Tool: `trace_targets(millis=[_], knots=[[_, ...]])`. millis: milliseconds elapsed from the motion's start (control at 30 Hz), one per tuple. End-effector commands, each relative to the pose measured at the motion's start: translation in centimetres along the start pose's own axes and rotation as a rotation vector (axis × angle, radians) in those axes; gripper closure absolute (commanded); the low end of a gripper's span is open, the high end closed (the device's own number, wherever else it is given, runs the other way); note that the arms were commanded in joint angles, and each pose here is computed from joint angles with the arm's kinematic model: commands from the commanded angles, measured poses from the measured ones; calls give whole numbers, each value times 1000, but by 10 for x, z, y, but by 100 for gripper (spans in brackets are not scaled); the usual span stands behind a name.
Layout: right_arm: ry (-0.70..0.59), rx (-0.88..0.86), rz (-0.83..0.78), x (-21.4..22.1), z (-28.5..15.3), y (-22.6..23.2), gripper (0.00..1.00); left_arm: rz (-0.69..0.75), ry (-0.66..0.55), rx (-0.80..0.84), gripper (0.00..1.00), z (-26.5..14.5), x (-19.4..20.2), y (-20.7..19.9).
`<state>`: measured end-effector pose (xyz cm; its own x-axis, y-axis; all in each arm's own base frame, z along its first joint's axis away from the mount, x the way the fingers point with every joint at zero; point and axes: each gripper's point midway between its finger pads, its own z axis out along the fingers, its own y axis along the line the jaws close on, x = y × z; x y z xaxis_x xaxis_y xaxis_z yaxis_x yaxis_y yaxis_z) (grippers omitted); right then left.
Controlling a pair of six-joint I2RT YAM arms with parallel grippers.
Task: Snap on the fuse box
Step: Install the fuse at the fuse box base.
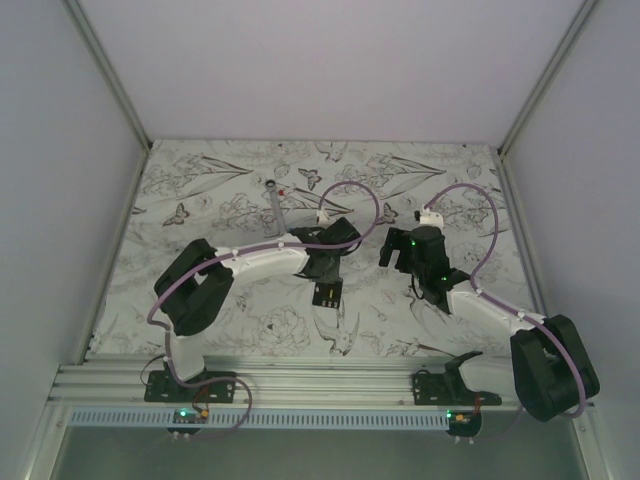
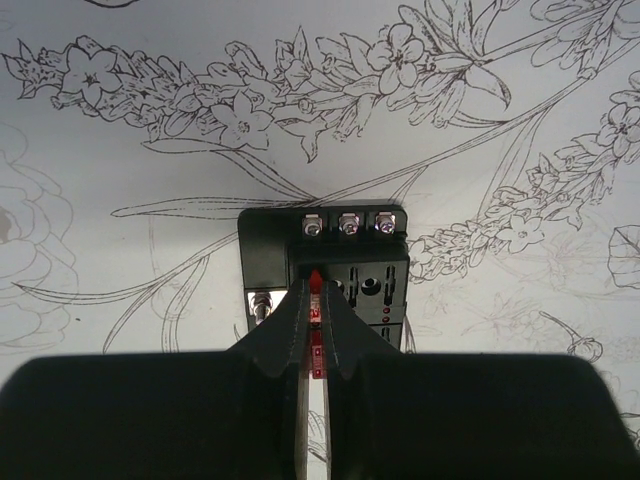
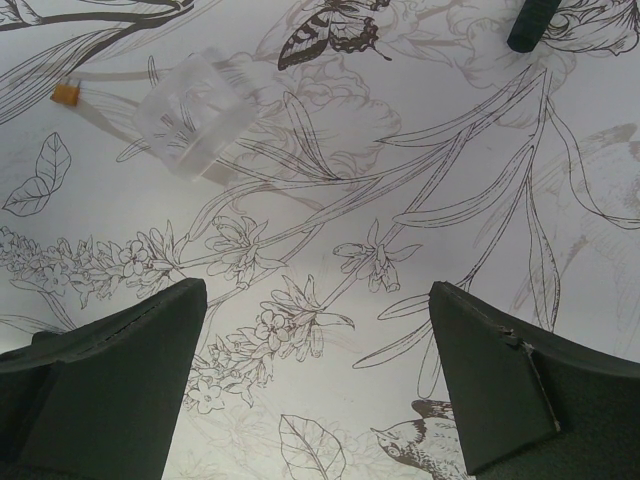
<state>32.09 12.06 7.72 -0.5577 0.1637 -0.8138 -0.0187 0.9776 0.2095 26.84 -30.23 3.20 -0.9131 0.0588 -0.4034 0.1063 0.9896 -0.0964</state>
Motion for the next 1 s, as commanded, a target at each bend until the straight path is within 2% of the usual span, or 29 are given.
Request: trace_targets(millis=[0,300,433,733,967], knots=[[-41,-11,14,-14,1,4,0,138,317,-300,100,4,88,86],[-37,-24,19,-13,1,6,0,146,300,-284,100,-28,75,102],[-36,-26,20,-13,1,6,0,159,306,-262,100,-24,67,97],[-33,-35,22,-12,1,8,0,100,376,-215,100,-6,79,102],[-32,-36,23,-12,2,8,0,106,403,-203,100,6,78,100]])
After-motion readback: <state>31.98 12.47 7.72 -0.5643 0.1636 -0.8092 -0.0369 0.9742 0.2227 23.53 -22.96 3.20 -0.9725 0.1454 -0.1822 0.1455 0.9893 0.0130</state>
